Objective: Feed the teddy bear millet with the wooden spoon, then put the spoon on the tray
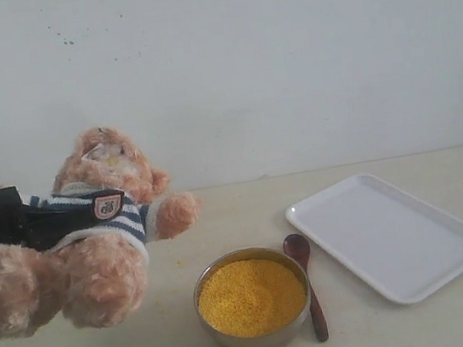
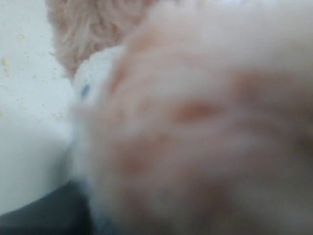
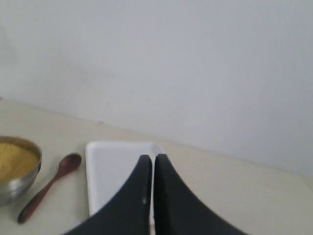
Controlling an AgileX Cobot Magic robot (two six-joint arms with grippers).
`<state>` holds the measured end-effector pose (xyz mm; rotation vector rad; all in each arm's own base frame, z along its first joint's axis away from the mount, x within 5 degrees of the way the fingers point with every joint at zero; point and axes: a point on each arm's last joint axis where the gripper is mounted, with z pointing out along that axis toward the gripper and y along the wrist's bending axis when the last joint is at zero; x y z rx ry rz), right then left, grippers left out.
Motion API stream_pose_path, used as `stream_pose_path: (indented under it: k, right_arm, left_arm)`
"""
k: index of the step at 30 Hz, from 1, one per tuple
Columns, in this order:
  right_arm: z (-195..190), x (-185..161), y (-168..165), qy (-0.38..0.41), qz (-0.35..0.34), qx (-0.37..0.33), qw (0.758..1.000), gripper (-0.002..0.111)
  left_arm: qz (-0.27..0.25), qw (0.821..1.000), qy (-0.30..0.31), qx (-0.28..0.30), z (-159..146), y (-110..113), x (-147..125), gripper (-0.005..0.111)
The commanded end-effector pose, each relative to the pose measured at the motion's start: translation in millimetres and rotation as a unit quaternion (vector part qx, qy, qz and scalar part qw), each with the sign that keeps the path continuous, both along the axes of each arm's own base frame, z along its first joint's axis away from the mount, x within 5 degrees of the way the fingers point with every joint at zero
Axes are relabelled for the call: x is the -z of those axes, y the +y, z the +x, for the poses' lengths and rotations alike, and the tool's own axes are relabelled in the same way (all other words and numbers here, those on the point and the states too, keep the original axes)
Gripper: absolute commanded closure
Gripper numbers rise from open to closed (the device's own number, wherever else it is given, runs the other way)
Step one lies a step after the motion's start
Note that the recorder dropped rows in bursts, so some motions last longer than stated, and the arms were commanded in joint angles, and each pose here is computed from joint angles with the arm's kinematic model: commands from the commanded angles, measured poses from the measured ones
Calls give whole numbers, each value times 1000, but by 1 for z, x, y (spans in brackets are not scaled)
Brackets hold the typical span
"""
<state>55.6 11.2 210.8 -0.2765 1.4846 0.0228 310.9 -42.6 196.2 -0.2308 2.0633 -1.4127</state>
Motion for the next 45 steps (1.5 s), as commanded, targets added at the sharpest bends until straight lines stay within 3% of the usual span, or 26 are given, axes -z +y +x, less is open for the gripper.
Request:
stream_pose_path:
  k: [1, 4, 8, 10, 17, 22, 28, 30, 32, 34, 35, 36, 37, 38, 40, 45]
  right_arm:
    - [-2, -15, -1, -83, 19, 3, 996, 107]
    - [-4, -23, -2, -119, 57, 1, 991, 107]
    - [-4, -23, -4, -78, 265, -31, 961, 107]
    - [-3, -21, -3, -51, 324, -41, 944, 107]
    - [0, 0, 0, 65, 312, -21, 948, 107]
    - [-1, -6, -1, 32, 327, -28, 944, 107]
    - [-6, -30, -6, -81, 424, -71, 899, 107]
    - [-7, -32, -6, -78, 476, -89, 872, 107]
    - [-8, -37, -6, -79, 489, -96, 863, 107]
    - [-11, -50, -6, -103, 453, -98, 880, 107]
    - [-9, -57, -5, -119, 399, -86, 905, 107]
    - [-6, -62, -4, -133, 331, -67, 932, 107]
    - [0, -66, -3, -145, 212, -31, 966, 107]
    - [10, -67, -1, -148, 91, 5, 985, 107]
    - [32, -67, -4, -121, 48, 53, 990, 107]
    - [103, -33, 5, 85, -3, 82, 993, 107]
  left_arm:
    - [-49, 999, -20, -6, 1, -8, -10, 103]
    - [-66, 997, -27, 13, -1, -11, -12, 103]
    - [-95, 995, -37, 17, -1, -12, -17, 103]
    - [-100, 994, -39, 11, 0, -11, -18, 103]
    - [-68, 995, -71, 27, -2, -12, -16, 103]
    - [-52, 994, -88, 36, -3, -12, -15, 103]
    - [-57, 994, -89, 27, -1, -12, -15, 103]
    - [-62, 994, -89, 21, 0, -11, -16, 103]
    - [-61, 994, -89, 21, 0, -11, -16, 103]
    - [-54, 994, -87, 33, -2, -13, -15, 103]
    - [-51, 994, -87, 39, -3, -14, -14, 103]
    - [-51, 994, -86, 43, -3, -16, -14, 103]
    - [-51, 994, -86, 47, -4, -18, -14, 103]
    - [-54, 994, -86, 48, -4, -21, -14, 103]
    - [-57, 994, -85, 39, -2, -27, -15, 103]
    - [-24, 992, -116, 49, -2, -32, -13, 103]
